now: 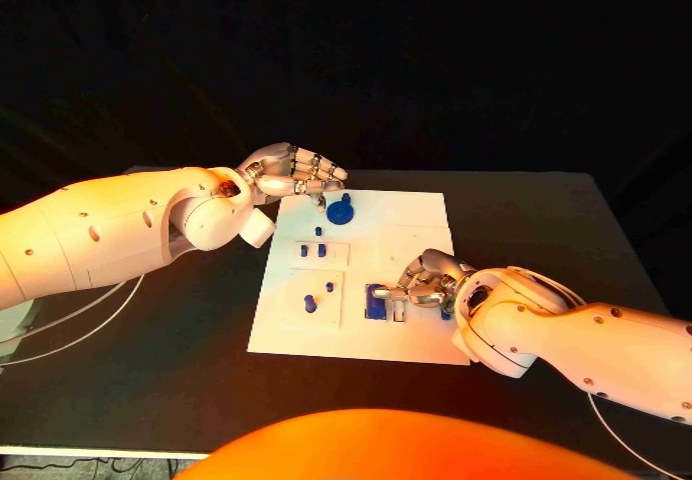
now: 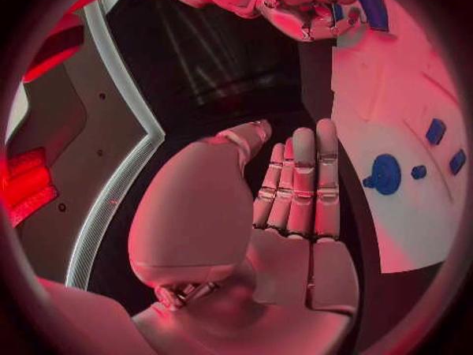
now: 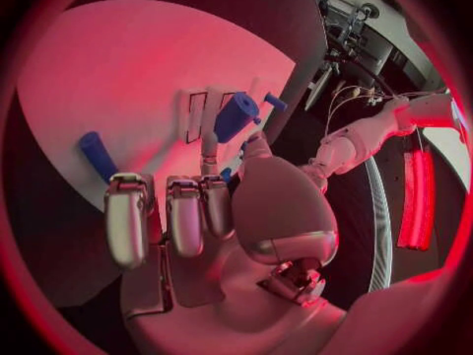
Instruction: Assemble the parts on the task board
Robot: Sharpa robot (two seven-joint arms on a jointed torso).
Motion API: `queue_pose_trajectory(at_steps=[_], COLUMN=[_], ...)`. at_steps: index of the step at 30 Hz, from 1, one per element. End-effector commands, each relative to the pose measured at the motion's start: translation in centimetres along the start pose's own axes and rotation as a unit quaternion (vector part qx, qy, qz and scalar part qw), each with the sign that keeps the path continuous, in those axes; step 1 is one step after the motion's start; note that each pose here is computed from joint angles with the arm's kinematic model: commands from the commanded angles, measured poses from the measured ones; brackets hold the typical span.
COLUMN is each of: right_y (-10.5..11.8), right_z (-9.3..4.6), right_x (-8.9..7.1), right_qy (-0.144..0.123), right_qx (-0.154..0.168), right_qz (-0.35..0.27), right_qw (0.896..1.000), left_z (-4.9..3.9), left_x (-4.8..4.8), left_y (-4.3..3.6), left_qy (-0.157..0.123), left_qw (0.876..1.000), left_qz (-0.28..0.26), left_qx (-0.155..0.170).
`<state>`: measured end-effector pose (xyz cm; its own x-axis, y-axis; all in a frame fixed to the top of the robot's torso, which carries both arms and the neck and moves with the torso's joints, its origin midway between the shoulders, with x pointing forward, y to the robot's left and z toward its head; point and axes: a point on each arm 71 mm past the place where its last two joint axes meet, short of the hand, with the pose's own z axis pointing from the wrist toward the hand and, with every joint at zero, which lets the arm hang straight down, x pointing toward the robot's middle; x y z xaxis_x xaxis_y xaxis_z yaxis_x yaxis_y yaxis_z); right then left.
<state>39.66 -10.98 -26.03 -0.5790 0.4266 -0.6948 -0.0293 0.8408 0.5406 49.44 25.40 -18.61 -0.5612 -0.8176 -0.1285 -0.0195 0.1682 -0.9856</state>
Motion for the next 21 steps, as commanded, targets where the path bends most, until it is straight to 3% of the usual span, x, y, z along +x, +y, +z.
queue_pose_trajectory(at_steps=[1,10,21], right_y=[0.6,0.9,0.6], right_z=[-0.6,-1.6,-0.7], right_x=[-0.3,0.4,1.0], right_qy=[-0.014,0.032,0.034], right_qx=[-0.056,-0.087,-0.059], right_qz=[0.006,-0.005,-0.02], right_qw=[0.998,0.996,0.997], left_z=[-0.01,-0.08,-0.1], left_x=[0.12,0.04,0.05], left_y=[-0.11,-0.09,-0.08], left_qy=[0.005,0.004,0.004], left_qw=[1.0,1.0,1.0], left_qz=[-0.005,-0.005,-0.005], left_qx=[0.003,0.003,0.003])
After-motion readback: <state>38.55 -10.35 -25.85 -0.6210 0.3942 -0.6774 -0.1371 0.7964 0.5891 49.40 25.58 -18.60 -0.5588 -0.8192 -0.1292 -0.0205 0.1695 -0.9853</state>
